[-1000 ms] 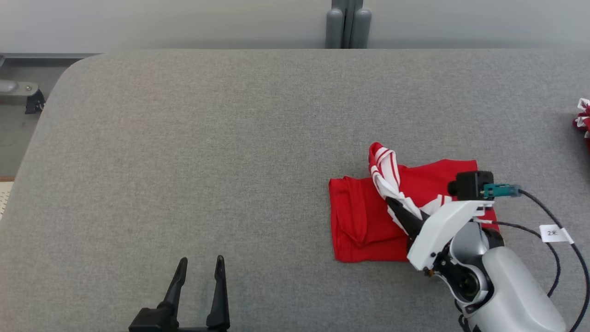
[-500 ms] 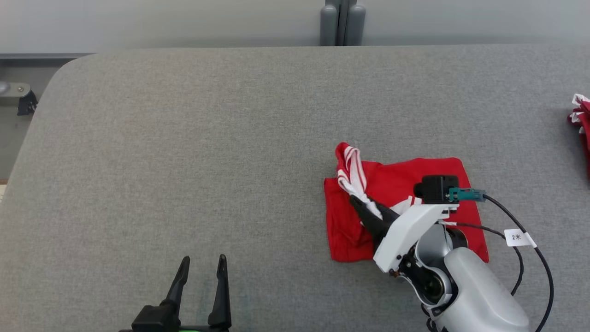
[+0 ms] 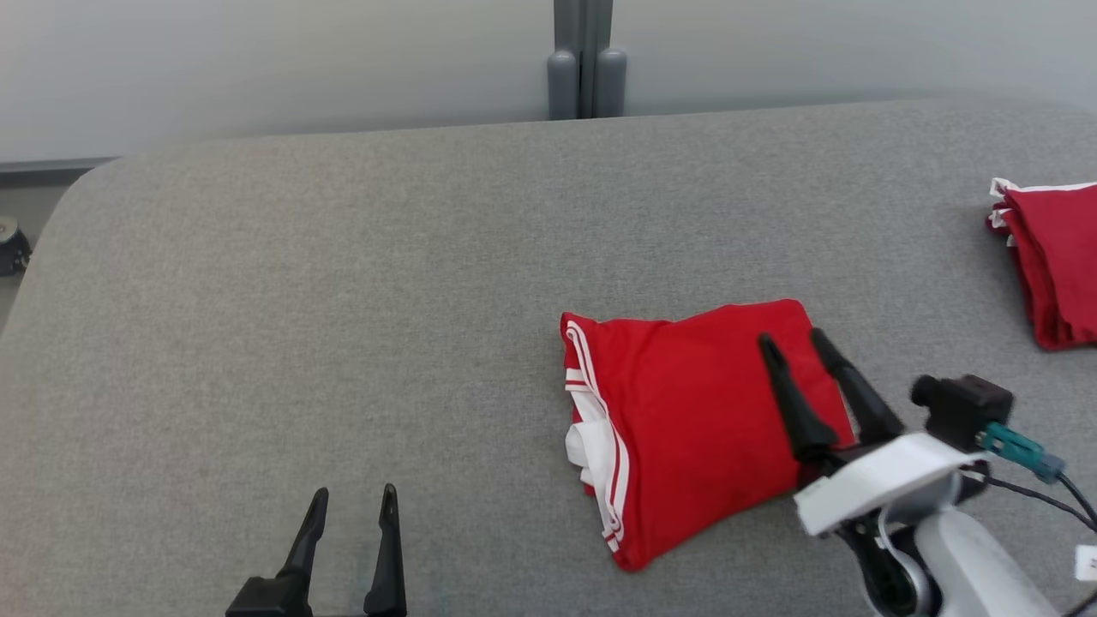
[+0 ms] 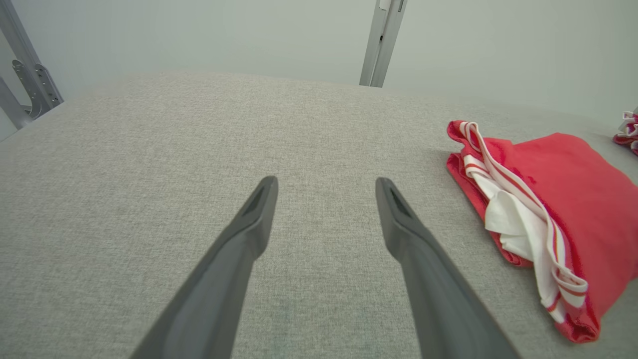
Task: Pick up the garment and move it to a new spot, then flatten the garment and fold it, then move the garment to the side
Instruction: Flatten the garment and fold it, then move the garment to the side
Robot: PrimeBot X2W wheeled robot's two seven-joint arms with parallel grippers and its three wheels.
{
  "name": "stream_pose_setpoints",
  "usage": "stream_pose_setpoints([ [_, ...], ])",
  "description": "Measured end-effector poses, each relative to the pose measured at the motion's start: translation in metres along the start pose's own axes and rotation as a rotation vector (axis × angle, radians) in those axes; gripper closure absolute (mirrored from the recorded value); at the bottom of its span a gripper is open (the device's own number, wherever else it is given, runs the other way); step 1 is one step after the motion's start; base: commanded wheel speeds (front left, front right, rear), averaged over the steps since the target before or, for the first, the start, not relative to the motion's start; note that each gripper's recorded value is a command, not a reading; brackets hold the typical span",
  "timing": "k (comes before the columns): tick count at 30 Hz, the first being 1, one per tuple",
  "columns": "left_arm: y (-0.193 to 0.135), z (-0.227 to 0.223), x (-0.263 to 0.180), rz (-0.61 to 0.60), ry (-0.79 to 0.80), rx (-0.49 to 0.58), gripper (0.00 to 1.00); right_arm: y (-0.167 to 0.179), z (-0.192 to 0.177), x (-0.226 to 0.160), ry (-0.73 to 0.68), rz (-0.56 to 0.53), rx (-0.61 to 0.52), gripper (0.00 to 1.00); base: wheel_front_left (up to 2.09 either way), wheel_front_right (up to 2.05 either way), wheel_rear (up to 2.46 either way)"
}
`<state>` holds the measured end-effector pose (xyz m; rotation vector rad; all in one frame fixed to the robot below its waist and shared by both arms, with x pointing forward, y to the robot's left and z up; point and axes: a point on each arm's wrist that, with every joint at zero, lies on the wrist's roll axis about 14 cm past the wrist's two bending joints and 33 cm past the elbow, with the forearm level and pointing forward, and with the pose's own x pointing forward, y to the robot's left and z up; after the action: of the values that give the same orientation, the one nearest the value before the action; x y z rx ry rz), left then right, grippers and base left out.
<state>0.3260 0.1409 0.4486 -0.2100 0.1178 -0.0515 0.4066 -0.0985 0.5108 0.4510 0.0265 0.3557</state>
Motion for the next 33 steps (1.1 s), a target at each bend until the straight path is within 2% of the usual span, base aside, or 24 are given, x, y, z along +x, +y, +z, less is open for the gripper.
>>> stream_pose_setpoints([
  [3,-0.004,0.0,-0.002,-0.014,0.0,0.001,0.0,-0.042,0.013,-0.024,-0.045,-0.109,-0.124,0.0,0.0,0.0,0.0],
  [7,-0.006,0.0,-0.005,-0.026,-0.003,0.003,0.0,-0.084,0.02,-0.059,-0.029,-0.228,-0.294,0.0,0.0,0.0,0.0],
  [12,-0.009,0.004,-0.007,-0.041,-0.019,0.005,0.0,-0.101,0.038,-0.09,-0.06,-0.316,-0.415,0.0,0.0,0.0,0.0],
  [19,-0.005,0.005,-0.015,-0.039,-0.024,0.01,0.0,-0.103,0.029,-0.117,-0.046,-0.366,-0.417,0.0,0.0,0.0,0.0],
  [33,0.009,0.007,-0.023,0.009,-0.036,0.009,0.0,-0.089,0.014,-0.105,-0.014,-0.306,-0.383,0.0,0.0,0.0,0.0],
])
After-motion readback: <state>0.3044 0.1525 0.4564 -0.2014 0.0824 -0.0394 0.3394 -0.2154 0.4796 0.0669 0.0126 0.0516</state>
